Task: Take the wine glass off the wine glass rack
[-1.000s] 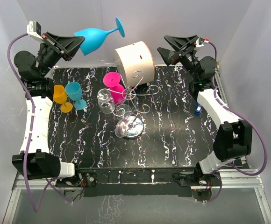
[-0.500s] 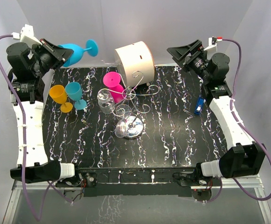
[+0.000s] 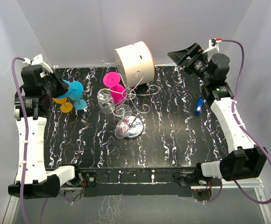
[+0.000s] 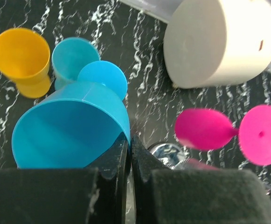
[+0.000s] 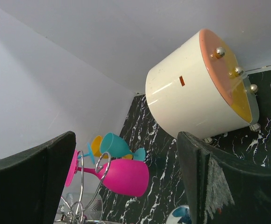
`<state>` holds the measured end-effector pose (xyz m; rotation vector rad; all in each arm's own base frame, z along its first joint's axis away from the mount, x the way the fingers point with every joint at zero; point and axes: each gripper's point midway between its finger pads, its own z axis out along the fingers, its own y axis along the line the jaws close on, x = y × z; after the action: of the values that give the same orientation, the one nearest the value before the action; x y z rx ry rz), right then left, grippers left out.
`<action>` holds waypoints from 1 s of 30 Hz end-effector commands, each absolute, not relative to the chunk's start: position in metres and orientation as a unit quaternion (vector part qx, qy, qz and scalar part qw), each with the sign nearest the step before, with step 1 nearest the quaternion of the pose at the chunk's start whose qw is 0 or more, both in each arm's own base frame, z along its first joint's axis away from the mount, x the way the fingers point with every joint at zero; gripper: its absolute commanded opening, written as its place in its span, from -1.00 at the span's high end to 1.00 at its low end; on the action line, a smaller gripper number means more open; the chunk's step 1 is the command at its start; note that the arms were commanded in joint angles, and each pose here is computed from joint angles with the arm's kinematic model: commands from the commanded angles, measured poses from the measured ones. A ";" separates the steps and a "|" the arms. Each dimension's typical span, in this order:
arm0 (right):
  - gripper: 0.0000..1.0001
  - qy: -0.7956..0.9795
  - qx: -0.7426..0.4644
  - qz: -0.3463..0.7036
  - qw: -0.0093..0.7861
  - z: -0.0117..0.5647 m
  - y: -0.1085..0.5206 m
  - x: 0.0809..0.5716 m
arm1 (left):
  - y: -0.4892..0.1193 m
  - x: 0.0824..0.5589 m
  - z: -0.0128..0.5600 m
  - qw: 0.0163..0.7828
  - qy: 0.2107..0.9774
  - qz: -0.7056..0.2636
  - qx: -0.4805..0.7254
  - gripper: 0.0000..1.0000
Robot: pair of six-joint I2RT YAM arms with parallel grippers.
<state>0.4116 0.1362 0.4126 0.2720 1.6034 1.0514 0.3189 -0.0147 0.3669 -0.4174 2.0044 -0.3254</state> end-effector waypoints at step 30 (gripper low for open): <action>-0.78 0.676 0.107 0.442 0.580 0.417 0.134 0.411 | 0.025 0.338 0.185 0.267 0.950 0.045 -0.155 1.00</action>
<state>0.4168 0.1375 0.4007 0.2747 1.6332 1.0485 0.3249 0.0169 0.1797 -0.3916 2.6149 0.1343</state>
